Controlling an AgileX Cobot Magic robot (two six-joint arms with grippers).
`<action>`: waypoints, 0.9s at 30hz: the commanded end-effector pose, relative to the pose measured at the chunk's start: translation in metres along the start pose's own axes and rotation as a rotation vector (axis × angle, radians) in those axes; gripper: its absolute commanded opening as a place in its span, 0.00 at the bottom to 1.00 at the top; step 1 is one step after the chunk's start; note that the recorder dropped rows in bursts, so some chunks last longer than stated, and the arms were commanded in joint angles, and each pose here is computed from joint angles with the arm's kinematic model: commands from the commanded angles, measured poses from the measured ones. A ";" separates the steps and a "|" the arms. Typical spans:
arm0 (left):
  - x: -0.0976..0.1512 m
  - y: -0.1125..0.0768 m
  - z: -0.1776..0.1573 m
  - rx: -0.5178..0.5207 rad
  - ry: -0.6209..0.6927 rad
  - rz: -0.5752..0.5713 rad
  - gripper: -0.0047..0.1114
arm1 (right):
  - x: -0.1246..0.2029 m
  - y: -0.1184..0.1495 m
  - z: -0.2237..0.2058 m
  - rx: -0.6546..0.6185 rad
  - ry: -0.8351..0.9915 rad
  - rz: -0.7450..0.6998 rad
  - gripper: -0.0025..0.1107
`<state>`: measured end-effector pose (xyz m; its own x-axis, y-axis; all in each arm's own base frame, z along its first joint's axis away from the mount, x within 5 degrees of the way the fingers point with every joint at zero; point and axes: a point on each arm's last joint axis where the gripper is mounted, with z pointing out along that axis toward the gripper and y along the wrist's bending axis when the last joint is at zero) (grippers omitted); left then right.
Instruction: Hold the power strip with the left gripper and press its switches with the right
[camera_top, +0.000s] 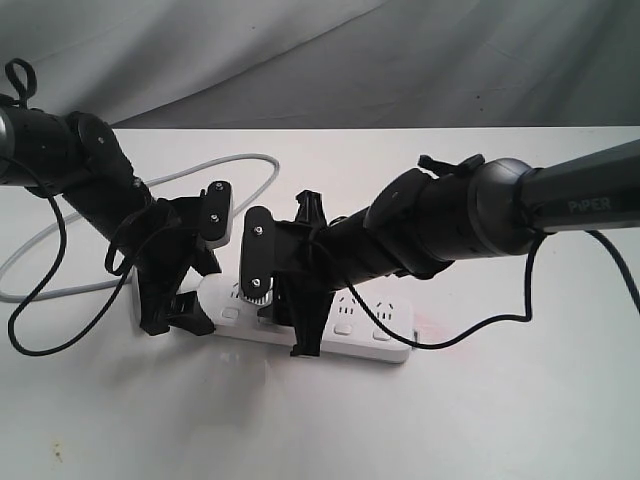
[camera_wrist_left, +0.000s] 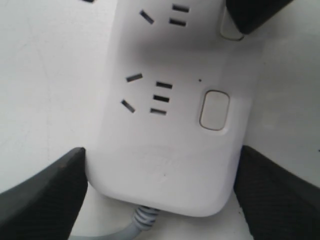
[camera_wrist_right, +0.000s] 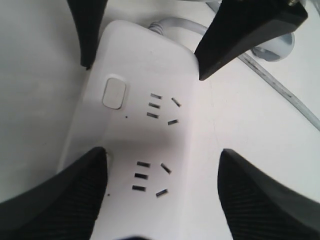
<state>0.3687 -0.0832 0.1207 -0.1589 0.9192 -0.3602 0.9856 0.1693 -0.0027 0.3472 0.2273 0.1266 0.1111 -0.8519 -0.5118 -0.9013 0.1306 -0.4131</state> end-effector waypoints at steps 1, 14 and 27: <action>-0.001 0.000 -0.001 0.007 -0.005 -0.007 0.47 | 0.009 0.009 0.009 -0.049 0.015 0.008 0.55; -0.001 0.000 -0.001 0.007 -0.005 -0.005 0.47 | 0.010 0.017 0.017 -0.081 0.017 0.005 0.55; -0.001 0.000 -0.001 0.007 -0.005 -0.007 0.47 | 0.018 0.028 0.017 -0.119 0.036 -0.016 0.55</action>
<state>0.3686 -0.0831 0.1207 -0.1578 0.9199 -0.3590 0.9858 0.1679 -0.0029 0.3428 0.2260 0.1165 0.0803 -0.8507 -0.5195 -0.9166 0.1418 -0.3739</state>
